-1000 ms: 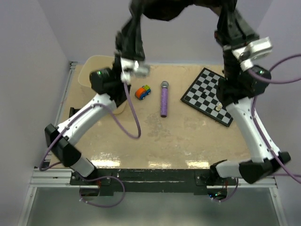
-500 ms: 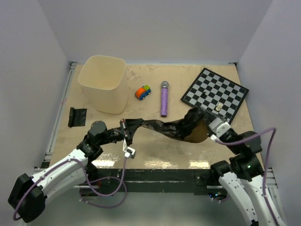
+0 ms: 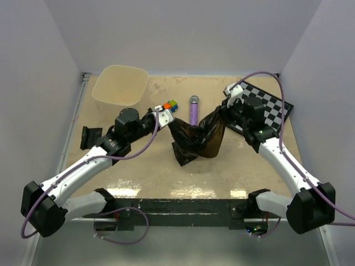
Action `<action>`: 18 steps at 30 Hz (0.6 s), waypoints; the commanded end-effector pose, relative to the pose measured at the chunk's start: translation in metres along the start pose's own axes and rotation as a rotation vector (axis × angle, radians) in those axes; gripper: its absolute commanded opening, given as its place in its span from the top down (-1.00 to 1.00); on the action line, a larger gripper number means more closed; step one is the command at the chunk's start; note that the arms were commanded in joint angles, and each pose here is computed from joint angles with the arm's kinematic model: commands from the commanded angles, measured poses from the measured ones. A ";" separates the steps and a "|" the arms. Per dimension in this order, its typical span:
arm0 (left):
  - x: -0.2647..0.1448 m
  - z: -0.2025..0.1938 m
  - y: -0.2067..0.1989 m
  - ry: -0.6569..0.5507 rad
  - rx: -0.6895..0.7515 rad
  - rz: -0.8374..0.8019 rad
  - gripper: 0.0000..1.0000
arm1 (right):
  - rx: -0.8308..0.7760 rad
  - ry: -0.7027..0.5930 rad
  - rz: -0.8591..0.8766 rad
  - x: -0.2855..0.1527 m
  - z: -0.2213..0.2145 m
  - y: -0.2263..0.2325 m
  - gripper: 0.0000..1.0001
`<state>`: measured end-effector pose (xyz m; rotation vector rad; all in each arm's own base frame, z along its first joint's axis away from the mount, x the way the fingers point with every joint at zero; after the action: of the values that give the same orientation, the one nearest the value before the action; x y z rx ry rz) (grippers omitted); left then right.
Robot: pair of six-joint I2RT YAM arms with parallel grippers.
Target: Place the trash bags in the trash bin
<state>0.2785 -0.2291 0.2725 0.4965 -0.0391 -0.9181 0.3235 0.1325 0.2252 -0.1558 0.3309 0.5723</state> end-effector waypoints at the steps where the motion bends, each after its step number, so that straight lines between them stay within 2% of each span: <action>1: 0.007 0.024 0.052 0.011 -0.104 0.257 1.00 | 0.085 -0.289 -0.110 0.015 0.115 -0.028 1.00; 3: 0.017 0.033 0.106 0.041 -0.048 0.446 1.00 | 0.053 -0.288 -0.237 0.043 0.146 -0.062 1.00; 6: 0.036 0.065 0.207 0.046 -0.070 0.705 1.00 | 0.072 -0.347 -0.328 0.088 0.201 -0.113 1.00; 8: 0.039 0.101 0.273 0.002 -0.087 0.882 1.00 | 0.059 -0.523 -0.361 0.081 0.287 -0.138 1.00; 9: 0.037 0.124 0.297 -0.041 -0.075 0.945 1.00 | 0.032 -0.681 -0.375 0.052 0.345 -0.141 1.00; 10: 0.033 0.154 0.320 -0.118 -0.041 1.009 1.00 | 0.014 -0.767 -0.375 0.043 0.370 -0.142 1.00; 11: 0.029 0.181 0.333 -0.204 -0.001 1.053 1.00 | 0.007 -0.963 -0.356 -0.004 0.417 -0.131 1.00; 13: -0.017 0.259 0.341 -0.510 0.060 1.159 1.00 | -0.072 -1.274 -0.309 -0.085 0.462 -0.102 1.00; 14: -0.048 0.294 0.334 -0.693 0.095 1.208 1.00 | -0.127 -1.454 -0.295 -0.134 0.475 -0.082 1.00; 15: -0.061 0.313 0.316 -0.820 0.164 1.184 1.00 | -0.187 -1.589 -0.326 -0.177 0.480 -0.062 1.00; 16: -0.100 0.348 0.291 -1.005 0.273 1.179 1.00 | -0.237 -1.709 -0.370 -0.215 0.482 -0.040 1.00; 17: -0.117 0.372 0.262 -1.127 0.402 1.128 1.00 | -0.268 -1.773 -0.382 -0.238 0.485 -0.022 1.00; 18: -0.123 0.391 0.236 -1.187 0.521 1.126 1.00 | -0.309 -1.809 -0.385 -0.254 0.486 -0.010 1.00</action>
<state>0.5012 -0.1790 0.5911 0.3019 -0.6864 0.0007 0.5023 0.1284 0.6014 0.0176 -0.7019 0.2491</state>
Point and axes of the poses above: each gripper's point midway between its finger pads, its own x axis out along the fingers, its own y axis along the line the jaws close on, z = x × y, the point moved 3 cm from there along -x, back along the fingers, and after that the axes turned 1 degree about -x, right-handed, at the moved point
